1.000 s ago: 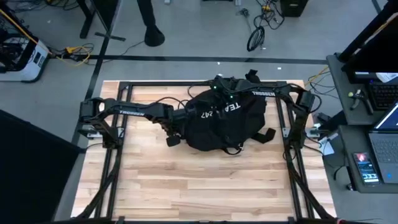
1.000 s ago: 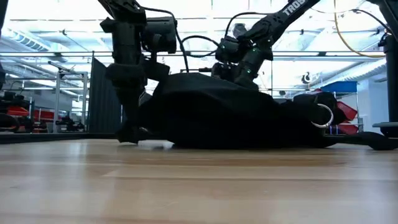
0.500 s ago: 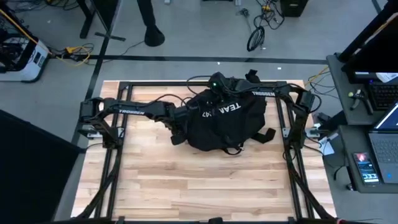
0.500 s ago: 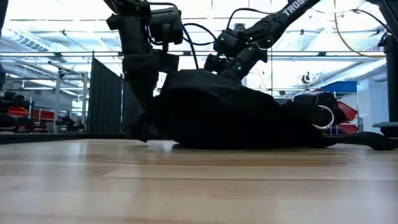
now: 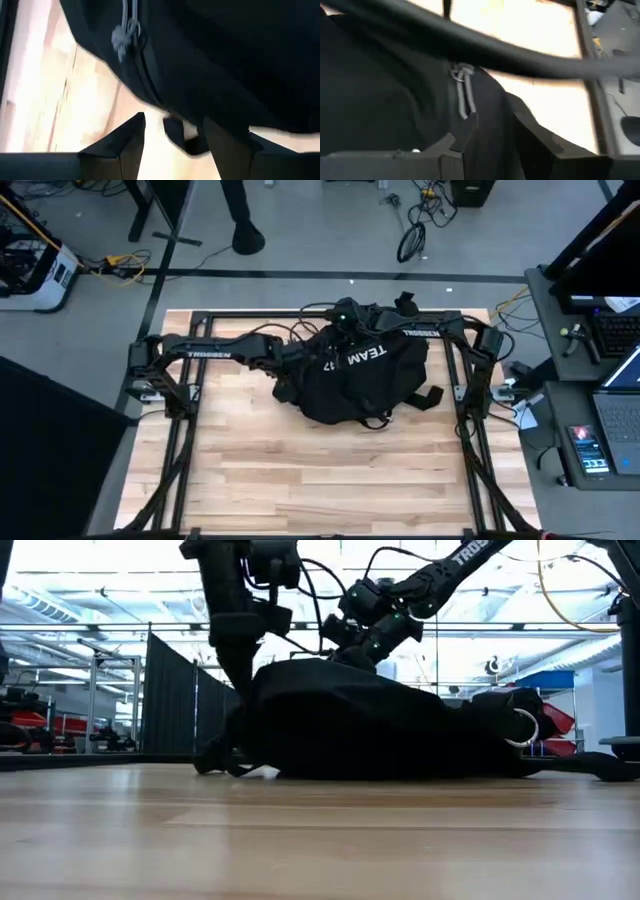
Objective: Unpack backpack
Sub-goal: Open the black backpack
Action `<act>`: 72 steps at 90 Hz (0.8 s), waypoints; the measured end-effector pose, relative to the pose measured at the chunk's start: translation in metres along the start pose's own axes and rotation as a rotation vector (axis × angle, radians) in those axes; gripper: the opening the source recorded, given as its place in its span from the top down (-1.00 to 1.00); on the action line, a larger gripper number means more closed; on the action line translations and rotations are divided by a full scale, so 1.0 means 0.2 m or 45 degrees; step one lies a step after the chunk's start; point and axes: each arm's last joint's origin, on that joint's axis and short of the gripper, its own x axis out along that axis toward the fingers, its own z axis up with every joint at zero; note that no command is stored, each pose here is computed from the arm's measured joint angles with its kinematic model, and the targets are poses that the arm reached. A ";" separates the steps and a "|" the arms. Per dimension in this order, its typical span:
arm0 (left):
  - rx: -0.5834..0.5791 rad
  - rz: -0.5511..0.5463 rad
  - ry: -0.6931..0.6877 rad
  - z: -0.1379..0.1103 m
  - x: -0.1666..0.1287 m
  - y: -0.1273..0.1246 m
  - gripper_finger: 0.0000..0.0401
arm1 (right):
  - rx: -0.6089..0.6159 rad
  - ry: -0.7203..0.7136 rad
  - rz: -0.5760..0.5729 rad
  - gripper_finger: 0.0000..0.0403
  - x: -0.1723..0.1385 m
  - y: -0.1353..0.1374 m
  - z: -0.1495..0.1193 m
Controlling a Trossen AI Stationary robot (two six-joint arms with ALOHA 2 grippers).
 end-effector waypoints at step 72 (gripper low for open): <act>0.002 0.008 0.052 -0.04 0.04 0.00 0.07 | -0.028 0.006 0.036 0.50 0.19 0.05 -0.07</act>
